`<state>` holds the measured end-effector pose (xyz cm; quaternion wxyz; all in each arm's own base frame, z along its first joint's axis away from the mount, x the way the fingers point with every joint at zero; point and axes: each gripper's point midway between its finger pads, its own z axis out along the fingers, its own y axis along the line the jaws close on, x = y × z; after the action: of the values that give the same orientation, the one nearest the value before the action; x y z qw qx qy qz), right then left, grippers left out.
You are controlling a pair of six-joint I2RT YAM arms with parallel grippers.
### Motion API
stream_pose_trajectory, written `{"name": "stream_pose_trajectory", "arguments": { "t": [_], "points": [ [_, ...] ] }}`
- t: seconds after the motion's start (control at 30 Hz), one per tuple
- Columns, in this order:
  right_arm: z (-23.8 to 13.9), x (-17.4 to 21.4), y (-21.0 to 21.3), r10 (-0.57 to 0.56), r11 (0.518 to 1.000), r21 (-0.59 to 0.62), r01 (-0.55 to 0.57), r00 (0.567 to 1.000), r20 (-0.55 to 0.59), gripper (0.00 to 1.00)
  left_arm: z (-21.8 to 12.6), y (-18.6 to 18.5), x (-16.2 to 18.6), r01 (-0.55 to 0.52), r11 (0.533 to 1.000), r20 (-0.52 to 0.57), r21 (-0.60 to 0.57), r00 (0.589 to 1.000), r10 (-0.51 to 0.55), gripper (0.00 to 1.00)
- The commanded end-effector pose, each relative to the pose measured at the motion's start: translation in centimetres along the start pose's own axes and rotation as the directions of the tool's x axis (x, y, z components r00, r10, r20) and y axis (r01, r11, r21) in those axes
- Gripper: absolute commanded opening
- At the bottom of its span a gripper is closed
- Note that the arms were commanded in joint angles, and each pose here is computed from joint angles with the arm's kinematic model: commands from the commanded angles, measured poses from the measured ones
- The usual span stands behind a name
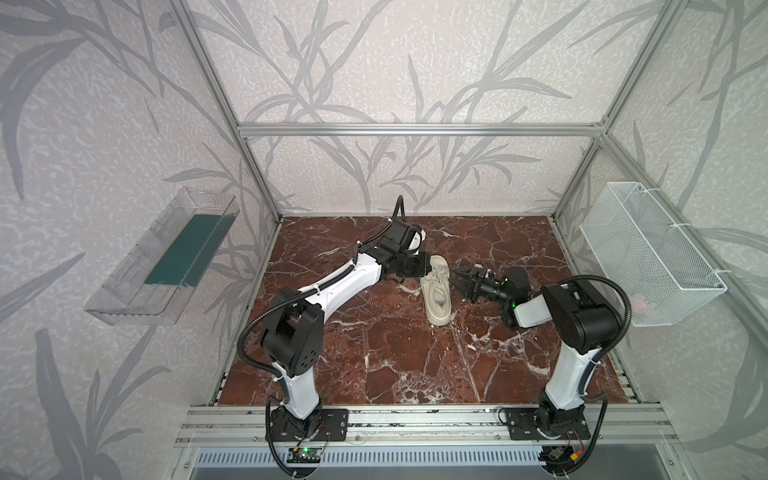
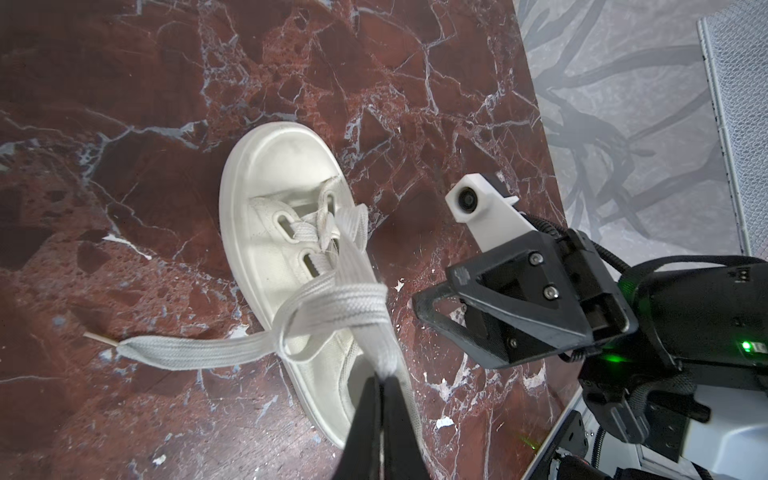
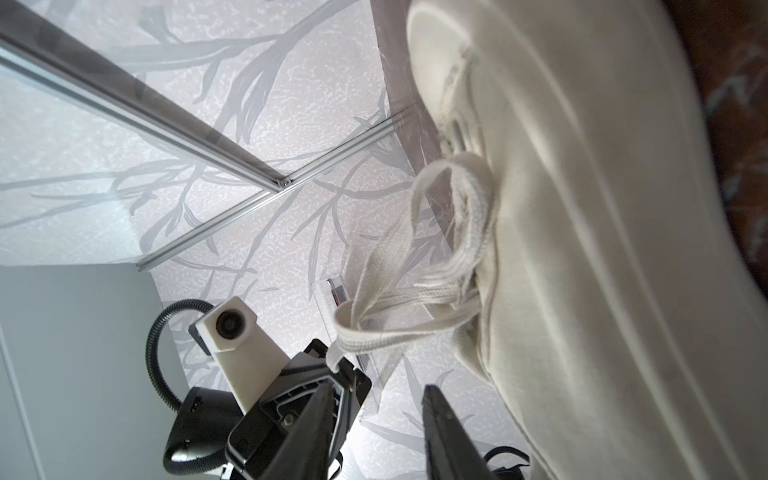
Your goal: Tie the shoes
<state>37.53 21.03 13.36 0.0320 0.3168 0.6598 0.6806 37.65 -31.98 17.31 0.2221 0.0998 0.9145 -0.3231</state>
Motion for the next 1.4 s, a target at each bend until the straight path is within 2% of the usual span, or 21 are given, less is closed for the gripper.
{"name": "stream_pose_trajectory", "arguments": {
  "t": [0.0, 0.07, 0.1, 0.13, 0.2, 0.27, 0.3, 0.5, 0.6, 0.8, 0.9, 1.03, 1.17, 1.27, 1.37],
  "points": [
    [-0.8, 1.5, 1.0, -0.219, 0.973, 0.073, 0.220, 0.975, -0.022, 0.38, -1.7, -1.1, 0.4, -0.009, 1.000, -0.031, 0.012, 0.999, 0.009, 0.00],
    [-1.8, 2.1, 0.8, -0.354, 0.915, 0.195, 0.352, 0.935, -0.024, 0.39, -2.2, -2.0, 0.1, 0.005, 0.999, -0.017, 0.050, 1.000, -0.004, 0.00],
    [-2.5, 2.4, 0.8, -0.456, 0.850, 0.281, 0.445, 0.890, -0.030, 0.40, -2.6, -2.4, -0.2, 0.010, 0.998, -0.007, 0.062, 1.000, -0.010, 0.00],
    [-3.2, 2.9, 1.3, -0.555, 0.769, 0.349, 0.535, 0.830, -0.050, 0.41, -2.9, -2.7, -0.5, 0.013, 0.997, 0.005, 0.071, 1.000, -0.014, 0.00],
    [-4.8, 3.8, 2.2, -0.753, 0.507, 0.498, 0.703, 0.643, -0.141, 0.41, -3.5, -3.5, -1.3, 0.014, 0.996, 0.025, 0.090, 1.000, -0.016, 0.00],
    [-5.5, 4.6, 3.4, -0.845, 0.327, 0.524, 0.786, 0.491, -0.210, 0.42, -3.8, -4.2, -2.0, 0.009, 0.994, 0.040, 0.110, 0.999, -0.014, 0.00],
    [-5.8, 4.8, 3.9, -0.872, 0.275, 0.519, 0.809, 0.437, -0.220, 0.42, -3.9, -4.5, -2.4, 0.006, 0.993, 0.048, 0.118, 0.999, -0.012, 0.00],
    [-6.1, 5.8, 6.5, -0.966, 0.031, 0.447, 0.894, 0.142, -0.218, 0.45, -4.0, -5.1, -3.6, 0.004, 0.991, 0.070, 0.135, 0.997, -0.014, 0.00],
    [-5.5, 6.3, 7.1, -0.977, -0.059, 0.391, 0.919, 0.027, -0.210, 0.47, -3.9, -4.9, -3.4, 0.011, 0.991, 0.058, 0.134, 0.998, -0.019, 0.00],
    [-2.3, 6.7, 6.4, -0.954, -0.223, 0.275, 0.935, -0.151, -0.259, 0.47, -4.7, -5.5, -3.8, 0.019, 0.986, 0.088, 0.165, 0.996, -0.034, 0.00],
    [-0.6, 6.7, 7.1, -0.955, -0.258, 0.236, 0.937, -0.212, -0.206, 0.47, -4.8, -5.6, -3.7, 0.017, 0.986, 0.083, 0.163, 0.996, -0.031, 0.00],
    [1.8, 6.3, 7.2, -0.954, -0.266, 0.181, 0.947, -0.231, -0.192, 0.47, -4.8, -5.5, -3.6, 0.022, 0.986, 0.081, 0.163, 0.996, -0.035, 0.00],
    [4.0, 5.6, 7.2, -0.954, -0.257, 0.145, 0.955, -0.227, -0.197, 0.45, -4.8, -5.4, -3.4, 0.026, 0.986, 0.082, 0.162, 0.996, -0.040, 0.00],
    [5.0, 5.3, 7.4, -0.958, -0.243, 0.125, 0.962, -0.218, -0.185, 0.40, -4.9, -5.2, -3.2, 0.027, 0.987, 0.079, 0.159, 0.996, -0.040, 0.00],
    [5.4, 5.2, 7.7, -0.963, -0.225, 0.117, 0.967, -0.202, -0.178, 0.31, -4.8, -4.9, -3.0, 0.030, 0.988, 0.074, 0.155, 0.996, -0.042, 0.00]
  ]
}}
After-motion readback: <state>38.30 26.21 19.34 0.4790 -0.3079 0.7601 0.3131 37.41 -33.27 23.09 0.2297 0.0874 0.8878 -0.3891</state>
